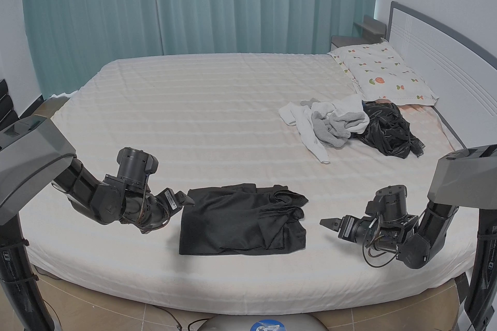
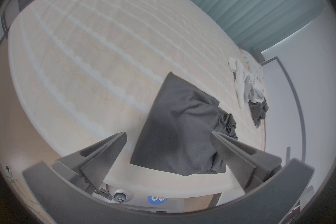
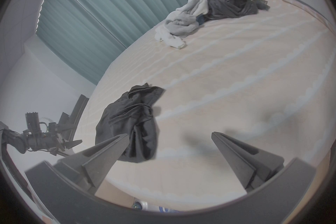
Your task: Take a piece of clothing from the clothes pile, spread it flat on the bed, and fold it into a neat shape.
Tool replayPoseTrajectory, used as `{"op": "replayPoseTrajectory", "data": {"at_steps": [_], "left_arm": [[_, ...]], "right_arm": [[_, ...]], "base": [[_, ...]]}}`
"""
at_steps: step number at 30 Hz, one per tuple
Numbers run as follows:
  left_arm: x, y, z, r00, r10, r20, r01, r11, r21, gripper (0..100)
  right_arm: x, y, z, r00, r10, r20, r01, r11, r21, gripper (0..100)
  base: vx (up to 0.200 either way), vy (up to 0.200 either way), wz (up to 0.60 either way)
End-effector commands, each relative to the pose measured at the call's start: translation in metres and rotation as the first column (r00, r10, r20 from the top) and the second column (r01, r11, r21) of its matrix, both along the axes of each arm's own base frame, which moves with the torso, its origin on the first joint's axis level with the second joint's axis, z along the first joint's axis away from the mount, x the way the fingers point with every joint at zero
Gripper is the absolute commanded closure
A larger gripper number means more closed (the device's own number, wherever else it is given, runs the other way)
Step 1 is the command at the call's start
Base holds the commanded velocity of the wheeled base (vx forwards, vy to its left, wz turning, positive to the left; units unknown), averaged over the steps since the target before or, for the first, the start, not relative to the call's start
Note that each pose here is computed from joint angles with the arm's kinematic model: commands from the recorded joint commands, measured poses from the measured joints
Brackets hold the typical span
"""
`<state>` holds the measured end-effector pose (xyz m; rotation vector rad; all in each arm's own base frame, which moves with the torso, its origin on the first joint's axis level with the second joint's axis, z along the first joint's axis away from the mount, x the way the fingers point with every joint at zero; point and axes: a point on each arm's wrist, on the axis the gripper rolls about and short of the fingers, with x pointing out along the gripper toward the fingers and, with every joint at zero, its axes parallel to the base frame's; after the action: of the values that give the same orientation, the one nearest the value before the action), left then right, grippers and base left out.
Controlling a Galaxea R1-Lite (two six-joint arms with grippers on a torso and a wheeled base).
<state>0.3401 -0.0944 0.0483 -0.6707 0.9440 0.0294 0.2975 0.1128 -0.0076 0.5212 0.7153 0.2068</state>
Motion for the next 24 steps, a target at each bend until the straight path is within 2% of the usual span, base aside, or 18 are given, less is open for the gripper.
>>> {"op": "replayPoseTrajectory", "data": {"at_steps": [1,8,9,11,14,18,23,24], "left_arm": [[-0.004,0.016,0.009,0.999,0.024,0.022,-0.022,0.998,-0.051,0],[0.004,0.015,0.003,0.998,0.060,0.020,-0.058,0.993,-0.106,0],[0.007,0.012,0.002,0.998,0.057,0.026,-0.053,0.986,-0.160,0],[0.007,0.010,0.002,0.999,0.044,0.027,-0.039,0.984,-0.173,0],[0.007,0.008,-0.001,0.999,0.037,0.021,-0.033,0.985,-0.171,0],[0.006,0.009,-0.006,0.999,0.039,0.003,-0.038,0.985,-0.166,0],[0.005,0.009,-0.009,0.999,0.035,-0.004,-0.036,0.986,-0.161,0],[0.004,0.008,-0.009,0.999,0.034,-0.007,-0.035,0.987,-0.160,0]], "right_arm": [[0.010,0.024,0.005,0.999,0.012,0.036,-0.012,1.000,-0.021,0],[0.029,0.045,0.014,0.999,-0.022,0.033,0.024,0.997,-0.079,0],[0.041,0.057,0.023,0.998,-0.044,0.033,0.047,0.993,-0.108,0],[0.044,0.065,0.023,0.999,-0.038,0.030,0.041,0.992,-0.121,0],[0.048,0.079,0.018,0.999,-0.034,0.026,0.038,0.988,-0.147,0],[0.056,0.084,0.005,0.997,-0.071,0.015,0.072,0.974,-0.216,0],[0.063,0.082,0.005,0.995,-0.091,0.031,0.096,0.952,-0.290,0],[0.060,0.081,0.002,0.996,-0.089,0.022,0.092,0.939,-0.332,0]], "base": [[0.000,0.200,0.00],[0.000,0.200,0.00],[0.000,0.200,0.00],[0.000,0.200,0.00],[0.000,0.000,0.00],[0.000,0.000,0.00],[0.000,0.000,0.00],[0.000,0.000,0.00]]}}
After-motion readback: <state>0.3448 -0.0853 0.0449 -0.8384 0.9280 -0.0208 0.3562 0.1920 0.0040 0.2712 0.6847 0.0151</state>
